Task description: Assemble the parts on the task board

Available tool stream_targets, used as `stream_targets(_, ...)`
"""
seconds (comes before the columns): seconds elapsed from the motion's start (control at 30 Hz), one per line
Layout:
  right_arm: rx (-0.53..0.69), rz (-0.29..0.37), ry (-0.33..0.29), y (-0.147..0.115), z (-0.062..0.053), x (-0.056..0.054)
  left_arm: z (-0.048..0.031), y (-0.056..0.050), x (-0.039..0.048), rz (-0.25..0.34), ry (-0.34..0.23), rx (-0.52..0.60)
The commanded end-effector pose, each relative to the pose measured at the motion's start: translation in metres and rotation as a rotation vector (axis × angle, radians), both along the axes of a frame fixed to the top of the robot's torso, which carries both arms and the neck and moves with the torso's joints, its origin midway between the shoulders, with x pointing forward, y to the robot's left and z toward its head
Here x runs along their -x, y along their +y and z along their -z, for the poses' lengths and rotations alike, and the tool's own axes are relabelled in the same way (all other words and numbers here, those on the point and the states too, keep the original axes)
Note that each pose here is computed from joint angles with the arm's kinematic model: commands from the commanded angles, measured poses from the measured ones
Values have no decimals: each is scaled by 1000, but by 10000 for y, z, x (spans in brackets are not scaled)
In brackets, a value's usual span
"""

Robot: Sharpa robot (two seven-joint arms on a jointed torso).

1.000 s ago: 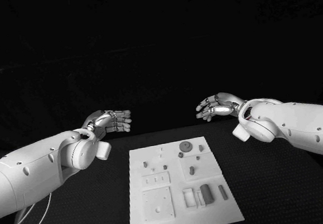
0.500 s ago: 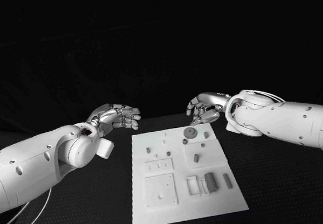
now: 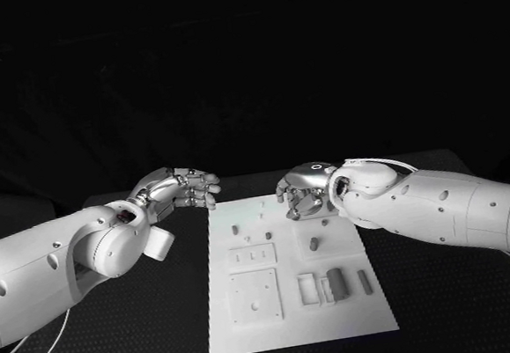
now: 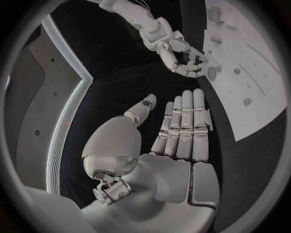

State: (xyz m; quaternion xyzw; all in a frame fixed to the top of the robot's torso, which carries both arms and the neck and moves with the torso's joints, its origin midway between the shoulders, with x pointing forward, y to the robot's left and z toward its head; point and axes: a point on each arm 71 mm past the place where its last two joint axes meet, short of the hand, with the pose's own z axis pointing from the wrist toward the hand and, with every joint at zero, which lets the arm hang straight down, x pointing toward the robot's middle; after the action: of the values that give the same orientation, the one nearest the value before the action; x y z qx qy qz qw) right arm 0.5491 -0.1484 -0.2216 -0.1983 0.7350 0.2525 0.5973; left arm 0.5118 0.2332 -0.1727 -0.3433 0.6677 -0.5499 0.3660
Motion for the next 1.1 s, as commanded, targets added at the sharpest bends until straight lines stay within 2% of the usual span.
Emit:
stream_targets(0.03, 131, 9, -64, 4, 55, 5, -49, -16, 18, -9, -24, 12)
stream_targets(0.2, 157, 11, -76, -8, 87, 53, -59, 0, 16, -23, -27, 14)
stream_targets(0.43, 162, 16, -122, -40, 52, 81, -55, 35, 3, -34, -26, 12)
stream_targets(0.73, 141, -3, -137, -10, 15, 158, -51, 50, -9, -38, -23, 13)
stream_targets(1.1, 195, 33, -160, -67, 19, 145, -49, 56, -14, -40, -20, 14)
